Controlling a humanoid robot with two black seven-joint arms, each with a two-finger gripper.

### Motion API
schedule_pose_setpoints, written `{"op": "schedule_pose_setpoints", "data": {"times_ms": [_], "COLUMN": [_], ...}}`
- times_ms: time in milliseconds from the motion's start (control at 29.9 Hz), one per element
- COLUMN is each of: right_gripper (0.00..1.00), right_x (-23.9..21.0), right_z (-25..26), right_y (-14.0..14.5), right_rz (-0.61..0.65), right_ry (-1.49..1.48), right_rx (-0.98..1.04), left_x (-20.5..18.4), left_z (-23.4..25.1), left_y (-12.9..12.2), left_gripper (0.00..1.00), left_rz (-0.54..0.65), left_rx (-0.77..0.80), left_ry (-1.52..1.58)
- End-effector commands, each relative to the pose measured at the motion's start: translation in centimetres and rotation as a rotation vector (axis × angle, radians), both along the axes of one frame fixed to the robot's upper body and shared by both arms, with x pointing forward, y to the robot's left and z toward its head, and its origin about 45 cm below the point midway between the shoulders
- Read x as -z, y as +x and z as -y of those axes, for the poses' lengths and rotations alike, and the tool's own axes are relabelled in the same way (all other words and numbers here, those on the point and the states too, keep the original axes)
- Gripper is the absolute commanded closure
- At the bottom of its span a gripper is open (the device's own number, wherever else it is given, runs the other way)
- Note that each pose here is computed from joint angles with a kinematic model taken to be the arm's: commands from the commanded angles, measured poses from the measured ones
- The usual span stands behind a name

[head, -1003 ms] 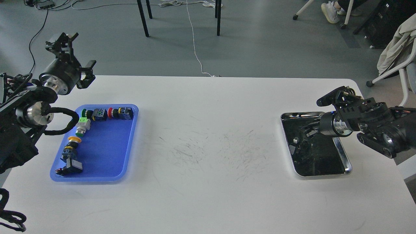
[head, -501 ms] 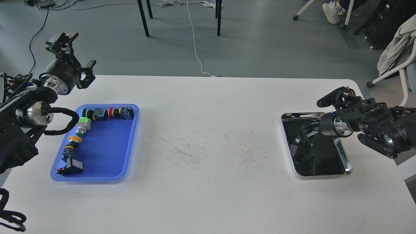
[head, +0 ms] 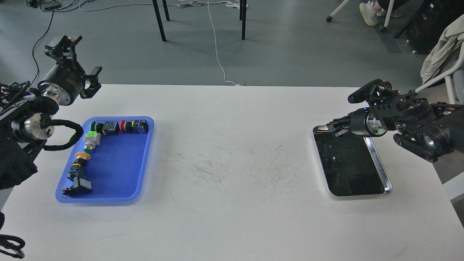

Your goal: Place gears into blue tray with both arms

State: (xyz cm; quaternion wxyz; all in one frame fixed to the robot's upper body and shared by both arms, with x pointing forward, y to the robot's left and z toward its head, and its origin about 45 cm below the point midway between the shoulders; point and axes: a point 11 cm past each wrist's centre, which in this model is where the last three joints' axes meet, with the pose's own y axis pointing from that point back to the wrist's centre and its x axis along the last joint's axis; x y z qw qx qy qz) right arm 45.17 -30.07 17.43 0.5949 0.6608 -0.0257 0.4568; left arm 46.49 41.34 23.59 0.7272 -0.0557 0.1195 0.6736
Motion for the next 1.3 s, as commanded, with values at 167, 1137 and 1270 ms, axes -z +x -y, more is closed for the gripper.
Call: {"op": "schedule_pose_setpoints", "data": {"times_ms": [167,1137,1270], "right_gripper": [0.99,0.99,0.99], "right_x": [-2.9,-1.4,0.7], "right_z": [-10.7,-22.7,-23.2], "right_y": [2.1,-2.5,-4.9], "right_rz": [0.174,0.338,0.271], "right_ry": [0.132,0.419,0.43], "right_rx": [-0.205,-0.546,-0.604], "left_x": [-1.0,-2.8,-2.7], "left_z": [-1.8,-5.0,-5.1], "left_y": [-0.4,-1.3,-1.3], "left_gripper": [0.02,0.02,0.02], "left_rz": [0.01,0.028,0.027], "left_rx": [-0.021,-0.053,-0.054], "left_ry": [0.023,0.061,0.06]}}
